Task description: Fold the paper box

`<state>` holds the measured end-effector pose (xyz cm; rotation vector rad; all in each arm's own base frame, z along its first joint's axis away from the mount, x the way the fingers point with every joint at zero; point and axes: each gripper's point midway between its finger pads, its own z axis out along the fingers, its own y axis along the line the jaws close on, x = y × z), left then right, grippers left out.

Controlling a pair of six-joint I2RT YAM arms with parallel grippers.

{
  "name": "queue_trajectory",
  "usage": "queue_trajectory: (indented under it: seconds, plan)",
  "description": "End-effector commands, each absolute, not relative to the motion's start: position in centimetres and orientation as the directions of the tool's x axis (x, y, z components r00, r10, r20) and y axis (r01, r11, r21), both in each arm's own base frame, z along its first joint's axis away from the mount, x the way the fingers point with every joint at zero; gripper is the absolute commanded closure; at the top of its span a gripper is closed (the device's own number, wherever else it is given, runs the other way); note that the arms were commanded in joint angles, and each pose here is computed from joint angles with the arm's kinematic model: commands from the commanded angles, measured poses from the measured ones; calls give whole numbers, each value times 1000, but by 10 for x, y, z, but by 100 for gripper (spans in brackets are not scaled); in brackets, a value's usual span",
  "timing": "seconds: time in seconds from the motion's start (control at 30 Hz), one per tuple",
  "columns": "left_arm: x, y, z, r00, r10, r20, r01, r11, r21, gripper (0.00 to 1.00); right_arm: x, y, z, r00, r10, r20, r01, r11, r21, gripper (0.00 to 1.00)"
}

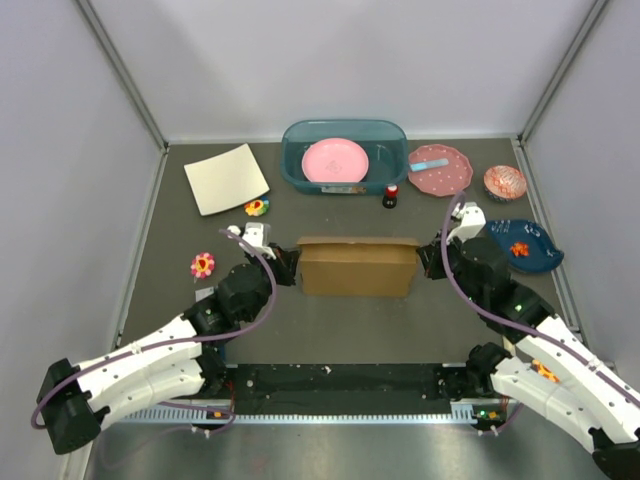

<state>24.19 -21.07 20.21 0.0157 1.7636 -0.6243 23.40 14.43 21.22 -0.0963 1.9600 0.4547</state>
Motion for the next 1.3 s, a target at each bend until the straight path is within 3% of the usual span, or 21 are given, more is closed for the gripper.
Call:
queue_trajectory:
  seconds: [0.0, 0.1, 0.23, 1.27]
  plan:
    - [226, -211, 166, -408, -170, -897, 352, 877, -327, 89, 224, 142, 180, -511, 89, -855, -252, 935, 249, 100]
    - [223, -207, 169, -411, -151, -899, 356, 882, -310, 75, 224, 142, 178, -521, 88, -849, -244, 938, 247, 100]
    - [219, -199, 188, -371, -174, -912, 368, 874, -317, 69, 223, 143, 173, -536, 91, -839, -236, 938, 252, 100]
    - [231, -196, 263, -200, -225, -954, 402, 869, -289, 65, 222, 144, 178, -532, 102, -841, -240, 934, 265, 100]
